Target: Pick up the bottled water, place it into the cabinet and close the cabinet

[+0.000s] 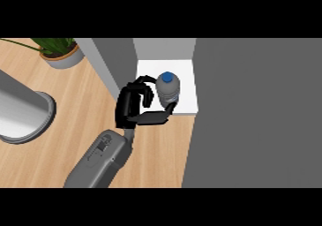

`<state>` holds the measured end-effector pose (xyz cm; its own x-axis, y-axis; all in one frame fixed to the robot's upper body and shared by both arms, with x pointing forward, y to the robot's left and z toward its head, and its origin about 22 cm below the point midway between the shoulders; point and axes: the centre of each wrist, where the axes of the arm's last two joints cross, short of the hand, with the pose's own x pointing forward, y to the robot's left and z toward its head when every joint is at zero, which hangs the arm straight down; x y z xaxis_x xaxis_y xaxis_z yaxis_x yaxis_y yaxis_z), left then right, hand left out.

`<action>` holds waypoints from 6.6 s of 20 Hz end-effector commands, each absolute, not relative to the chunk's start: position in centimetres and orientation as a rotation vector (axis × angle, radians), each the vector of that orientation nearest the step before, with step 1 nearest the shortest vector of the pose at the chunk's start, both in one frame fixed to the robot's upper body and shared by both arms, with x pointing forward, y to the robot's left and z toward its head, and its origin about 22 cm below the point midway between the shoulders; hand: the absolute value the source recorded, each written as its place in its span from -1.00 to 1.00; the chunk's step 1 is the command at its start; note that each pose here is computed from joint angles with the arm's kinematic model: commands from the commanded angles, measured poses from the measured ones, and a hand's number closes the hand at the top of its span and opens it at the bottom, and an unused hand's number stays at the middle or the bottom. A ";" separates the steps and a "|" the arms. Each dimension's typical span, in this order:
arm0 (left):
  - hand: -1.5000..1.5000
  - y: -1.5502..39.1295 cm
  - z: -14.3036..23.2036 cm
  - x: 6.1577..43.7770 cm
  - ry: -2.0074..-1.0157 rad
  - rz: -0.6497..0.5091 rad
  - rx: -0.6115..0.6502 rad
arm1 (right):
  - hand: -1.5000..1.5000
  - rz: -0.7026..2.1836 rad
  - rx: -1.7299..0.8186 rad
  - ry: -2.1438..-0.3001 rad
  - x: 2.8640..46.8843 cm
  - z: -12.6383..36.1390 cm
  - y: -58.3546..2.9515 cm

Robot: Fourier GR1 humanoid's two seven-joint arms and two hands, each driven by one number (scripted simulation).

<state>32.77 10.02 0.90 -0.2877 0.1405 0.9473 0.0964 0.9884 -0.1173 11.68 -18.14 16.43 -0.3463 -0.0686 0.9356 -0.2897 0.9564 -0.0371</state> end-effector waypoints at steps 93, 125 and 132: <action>1.00 11.3 2.7 28.9 -1.825 0.090 -0.361 | 1.00 0.621 0.273 -1.852 10.1 16.4 -19.4; 1.00 26.8 1.5 15.6 -1.880 0.144 -0.253 | 1.00 0.660 0.393 -1.877 14.8 18.5 -4.5; 1.00 31.3 1.8 15.2 -1.889 0.135 -0.227 | 1.00 0.481 0.365 -1.798 21.3 19.7 -4.0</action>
